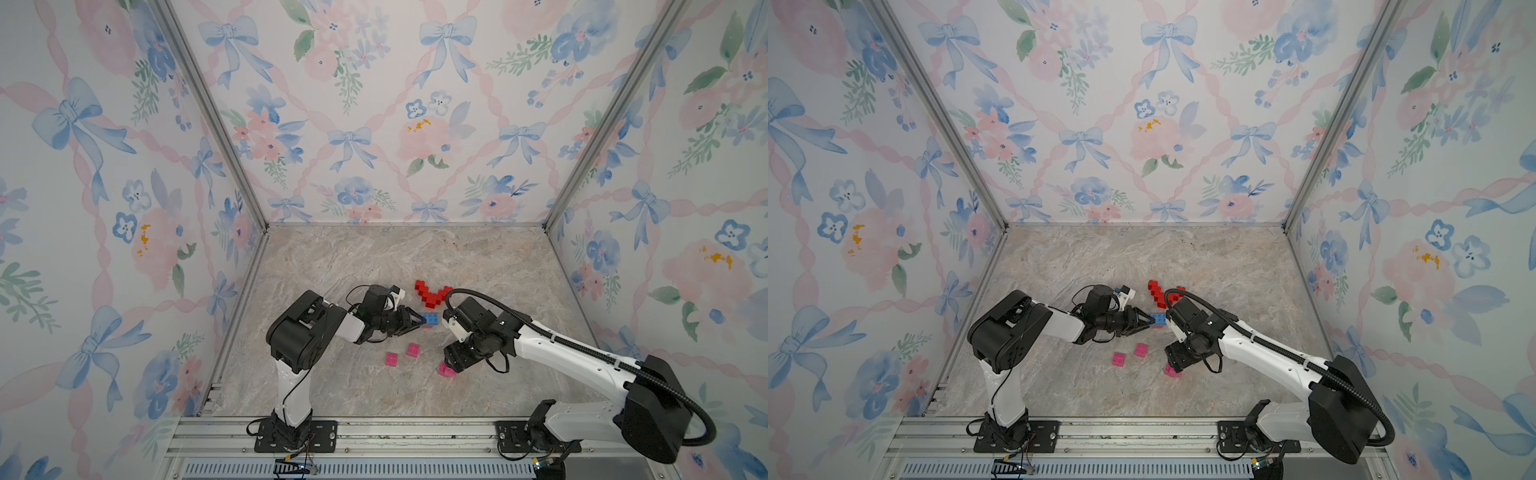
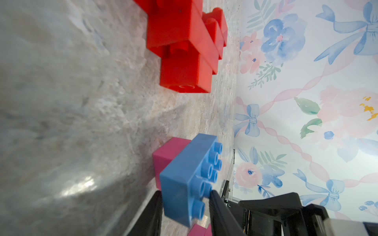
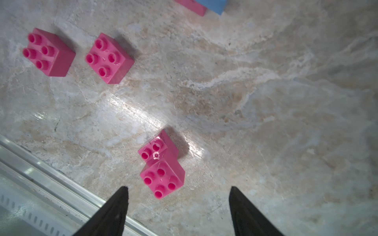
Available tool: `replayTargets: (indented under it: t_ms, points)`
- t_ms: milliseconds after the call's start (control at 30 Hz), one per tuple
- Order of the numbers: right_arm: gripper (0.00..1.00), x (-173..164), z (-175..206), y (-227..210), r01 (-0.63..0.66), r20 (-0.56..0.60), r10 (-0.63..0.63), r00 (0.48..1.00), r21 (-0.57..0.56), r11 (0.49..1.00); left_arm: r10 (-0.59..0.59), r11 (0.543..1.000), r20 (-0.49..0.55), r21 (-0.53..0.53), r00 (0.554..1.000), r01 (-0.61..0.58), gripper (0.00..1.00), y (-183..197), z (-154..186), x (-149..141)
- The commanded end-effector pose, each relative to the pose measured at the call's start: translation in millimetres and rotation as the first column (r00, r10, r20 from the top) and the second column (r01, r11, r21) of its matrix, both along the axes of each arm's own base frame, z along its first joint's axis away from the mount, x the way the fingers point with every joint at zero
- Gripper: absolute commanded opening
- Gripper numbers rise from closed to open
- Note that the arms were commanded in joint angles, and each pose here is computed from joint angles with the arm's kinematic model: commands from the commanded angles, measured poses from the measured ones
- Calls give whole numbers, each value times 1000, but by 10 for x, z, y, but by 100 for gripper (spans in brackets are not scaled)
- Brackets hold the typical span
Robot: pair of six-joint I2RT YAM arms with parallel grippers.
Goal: Assemble the letter v with lego
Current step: Pick up the lego brick from the center of the board.
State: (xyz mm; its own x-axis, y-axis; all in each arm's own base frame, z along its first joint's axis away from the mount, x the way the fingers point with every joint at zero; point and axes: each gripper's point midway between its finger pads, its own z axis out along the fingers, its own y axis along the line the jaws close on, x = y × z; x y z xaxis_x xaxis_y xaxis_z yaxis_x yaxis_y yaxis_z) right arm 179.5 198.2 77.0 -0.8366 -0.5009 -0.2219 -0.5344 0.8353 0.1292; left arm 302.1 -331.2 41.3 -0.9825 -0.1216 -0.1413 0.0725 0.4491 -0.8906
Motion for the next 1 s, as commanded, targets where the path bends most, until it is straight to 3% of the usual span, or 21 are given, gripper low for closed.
replayTargets:
  t_ms: [0, 200, 433, 600, 967]
  points:
    - [78, -68, -72, 140, -88, -29, 87, 996, -36, 995, 2, 999, -34, 37, 999, -1, 40, 87, -165, -61]
    - [74, -204, -209, 381, -63, -108, 65, 992, 19, 998, 1, 999, -32, 35, 999, 0, 39, 74, -161, -51]
    - [70, -434, -278, 421, 9, -175, -9, 985, 0, 1000, -3, 1000, -35, 31, 999, 4, 39, 71, -152, -55]
    - [65, -352, -332, 193, 33, -114, -47, 992, -121, 992, -6, 999, -35, 33, 999, 7, 39, 67, -171, -60]
    - [53, -325, -566, 279, 19, -117, -35, 993, -136, 991, -4, 999, -35, 31, 999, 5, 38, 70, -158, -54]
